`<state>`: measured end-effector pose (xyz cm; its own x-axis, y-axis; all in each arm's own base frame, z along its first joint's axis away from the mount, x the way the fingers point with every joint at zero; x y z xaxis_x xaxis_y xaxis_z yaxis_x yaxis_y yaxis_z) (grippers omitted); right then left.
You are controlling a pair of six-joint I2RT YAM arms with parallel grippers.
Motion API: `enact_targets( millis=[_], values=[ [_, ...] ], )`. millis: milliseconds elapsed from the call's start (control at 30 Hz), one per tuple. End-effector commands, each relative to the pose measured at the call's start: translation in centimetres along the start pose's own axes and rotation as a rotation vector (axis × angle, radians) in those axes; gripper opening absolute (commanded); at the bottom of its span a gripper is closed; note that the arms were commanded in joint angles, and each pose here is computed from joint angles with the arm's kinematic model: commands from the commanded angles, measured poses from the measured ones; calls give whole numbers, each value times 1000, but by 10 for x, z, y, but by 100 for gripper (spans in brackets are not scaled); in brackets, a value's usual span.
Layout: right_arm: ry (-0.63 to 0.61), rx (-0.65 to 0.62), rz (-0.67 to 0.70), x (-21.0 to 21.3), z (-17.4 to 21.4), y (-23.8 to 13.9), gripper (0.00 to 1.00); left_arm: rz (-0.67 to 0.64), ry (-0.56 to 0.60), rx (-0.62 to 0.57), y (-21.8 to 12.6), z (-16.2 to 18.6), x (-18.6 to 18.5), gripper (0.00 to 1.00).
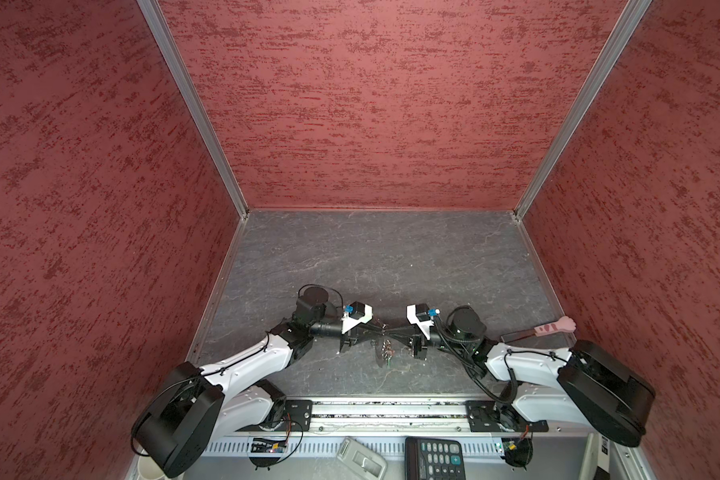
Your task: Put the keys on the keyring
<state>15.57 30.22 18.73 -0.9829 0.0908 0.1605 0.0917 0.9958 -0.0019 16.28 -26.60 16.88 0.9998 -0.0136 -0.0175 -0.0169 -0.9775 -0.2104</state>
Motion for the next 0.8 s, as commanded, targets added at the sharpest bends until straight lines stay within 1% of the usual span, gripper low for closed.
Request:
enact_targets(
  millis=[0,433,567,600,667,700,767],
  values=[
    [-53,-94,-33,6,-23,0,0,35,-4,-18,0,-1,-5,14],
    [-39,-88,-44,2,-15,7,0,41,-11,-24,0,-4,-5,6],
    [-36,-77,-43,1,-11,7,0,30,-10,-22,-1,-4,-4,0],
    [-39,-70,-42,1,-10,7,0,19,-14,-17,-1,-4,-2,0],
    [-33,-17,-33,-1,-3,8,1,-13,-9,9,-1,-2,1,0],
    [-37,24,-38,-1,1,8,5,-28,-2,27,0,0,2,0],
    [-40,129,-27,-2,13,6,9,-60,22,69,2,6,3,0]
  ],
)
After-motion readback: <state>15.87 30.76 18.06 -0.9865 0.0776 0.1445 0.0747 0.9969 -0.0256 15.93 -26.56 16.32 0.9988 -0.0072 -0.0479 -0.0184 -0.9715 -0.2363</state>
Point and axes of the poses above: each gripper's point midway between its finger pads, its own y axis out along the fingers, its own x axis along the line the jaws close on, z = x × y, the point moved 1 cm from there along -y, back along the fingers, and after that the axes turned 1 degree about y, right-handed, at the moved point
